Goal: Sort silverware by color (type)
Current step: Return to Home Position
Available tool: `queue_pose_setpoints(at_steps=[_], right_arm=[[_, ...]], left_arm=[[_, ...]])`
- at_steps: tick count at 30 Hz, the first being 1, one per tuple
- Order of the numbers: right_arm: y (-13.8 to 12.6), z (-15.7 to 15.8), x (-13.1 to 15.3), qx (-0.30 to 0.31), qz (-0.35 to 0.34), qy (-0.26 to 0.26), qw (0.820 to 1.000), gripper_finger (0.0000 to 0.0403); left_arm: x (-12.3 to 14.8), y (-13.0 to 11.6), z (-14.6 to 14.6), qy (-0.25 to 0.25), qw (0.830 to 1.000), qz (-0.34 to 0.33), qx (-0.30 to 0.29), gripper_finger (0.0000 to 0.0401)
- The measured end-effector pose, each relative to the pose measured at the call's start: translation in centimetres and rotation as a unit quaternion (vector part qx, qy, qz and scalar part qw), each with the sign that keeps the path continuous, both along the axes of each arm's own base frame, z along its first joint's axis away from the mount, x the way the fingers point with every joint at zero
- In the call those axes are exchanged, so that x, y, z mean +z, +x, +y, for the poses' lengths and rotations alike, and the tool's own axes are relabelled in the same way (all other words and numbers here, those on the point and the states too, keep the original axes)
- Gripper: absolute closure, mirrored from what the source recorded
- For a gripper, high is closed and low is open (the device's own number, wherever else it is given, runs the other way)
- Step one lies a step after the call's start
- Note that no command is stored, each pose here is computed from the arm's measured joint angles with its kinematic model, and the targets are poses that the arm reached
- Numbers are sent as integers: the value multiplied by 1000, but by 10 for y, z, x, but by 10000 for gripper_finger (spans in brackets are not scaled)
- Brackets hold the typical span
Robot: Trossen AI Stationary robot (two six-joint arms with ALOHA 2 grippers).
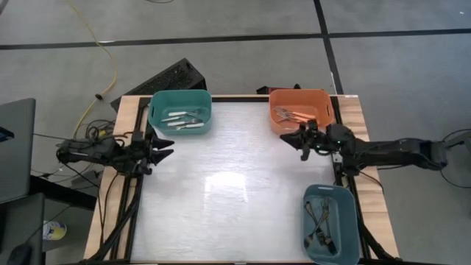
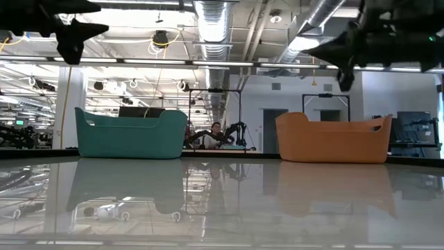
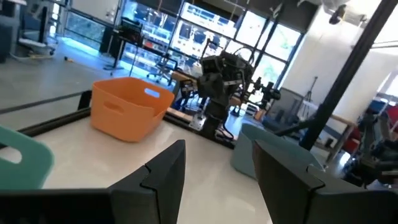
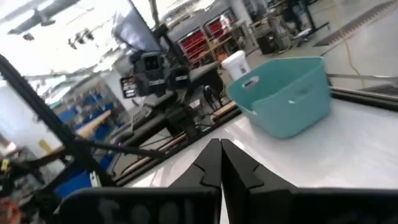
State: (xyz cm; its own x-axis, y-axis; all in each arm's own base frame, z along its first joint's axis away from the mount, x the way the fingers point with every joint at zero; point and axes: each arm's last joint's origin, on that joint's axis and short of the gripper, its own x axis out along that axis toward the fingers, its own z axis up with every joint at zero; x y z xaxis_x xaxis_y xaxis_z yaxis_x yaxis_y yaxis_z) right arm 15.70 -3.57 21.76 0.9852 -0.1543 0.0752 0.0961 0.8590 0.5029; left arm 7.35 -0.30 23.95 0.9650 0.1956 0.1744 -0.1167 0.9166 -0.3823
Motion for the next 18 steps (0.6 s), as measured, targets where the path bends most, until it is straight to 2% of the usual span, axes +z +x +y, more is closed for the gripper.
queue_pose_setpoints(at_steps=[6,10,18], right_arm=[[-25,3,-21,0,-22,16,1000,389],[-33,5,-28,-13,7,18,1000,389],[-50,11,-40,-27,75,-2,997,389]], left_arm=[[-1,-1,1,-10,1000,1,10,230],[-15,5,0,-33,999,23,7,236],[-34,11,-2,-40,998,51,-6,294]])
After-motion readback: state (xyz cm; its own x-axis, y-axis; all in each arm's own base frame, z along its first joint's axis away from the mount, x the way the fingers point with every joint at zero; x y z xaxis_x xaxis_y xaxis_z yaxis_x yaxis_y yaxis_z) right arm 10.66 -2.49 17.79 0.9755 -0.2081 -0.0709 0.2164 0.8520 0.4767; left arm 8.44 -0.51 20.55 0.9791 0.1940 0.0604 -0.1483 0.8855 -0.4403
